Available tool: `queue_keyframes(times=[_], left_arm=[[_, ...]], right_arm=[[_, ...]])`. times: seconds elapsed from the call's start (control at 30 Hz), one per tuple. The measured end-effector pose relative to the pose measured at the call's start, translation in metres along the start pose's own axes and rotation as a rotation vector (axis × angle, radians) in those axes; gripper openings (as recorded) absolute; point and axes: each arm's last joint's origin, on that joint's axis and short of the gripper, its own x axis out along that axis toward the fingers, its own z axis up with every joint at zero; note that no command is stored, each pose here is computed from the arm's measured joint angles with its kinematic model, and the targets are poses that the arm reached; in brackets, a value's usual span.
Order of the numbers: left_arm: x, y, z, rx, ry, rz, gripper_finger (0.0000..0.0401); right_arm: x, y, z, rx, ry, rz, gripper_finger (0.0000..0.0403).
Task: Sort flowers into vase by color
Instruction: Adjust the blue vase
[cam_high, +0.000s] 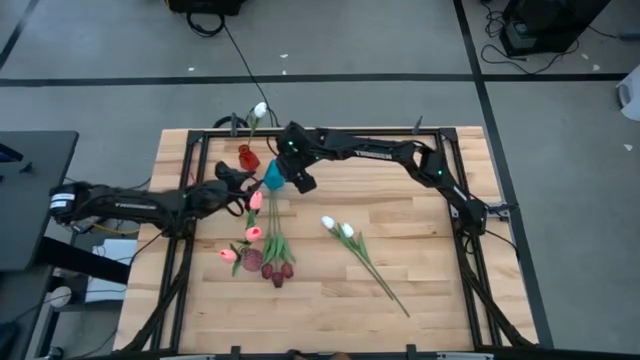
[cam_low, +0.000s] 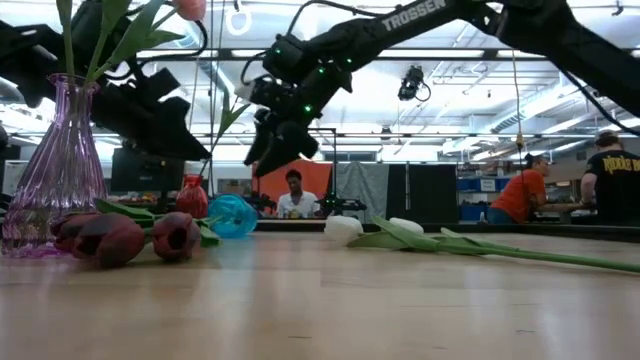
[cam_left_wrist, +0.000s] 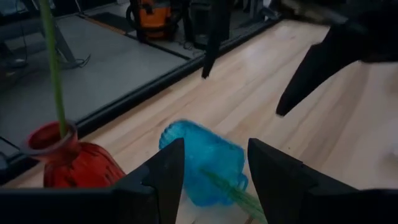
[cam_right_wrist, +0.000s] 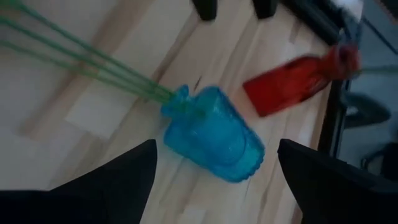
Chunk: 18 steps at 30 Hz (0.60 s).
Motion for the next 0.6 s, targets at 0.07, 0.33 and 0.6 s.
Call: queue_keyframes(times=[0.07,0.33,0.6], left_arm=[[-0.003,0.001,0.002,-0.013,-0.012,-0.004,0.0182],[-0.005,0.006,-0.008,-0.118,0.081,0.040,0.0182],[0.005,0.003,-0.020,-0.129,0.151,0.108,0.0182]], right_arm=[[0.005,-0.002,-0.002,0.017,-0.027,0.035,0.0341],[0.040,-0.005,-0.016,0.042,-0.031,0.026,0.0334],[0.027,-0.004,-0.007,0.035,-0.016,0.030,0.0334]])
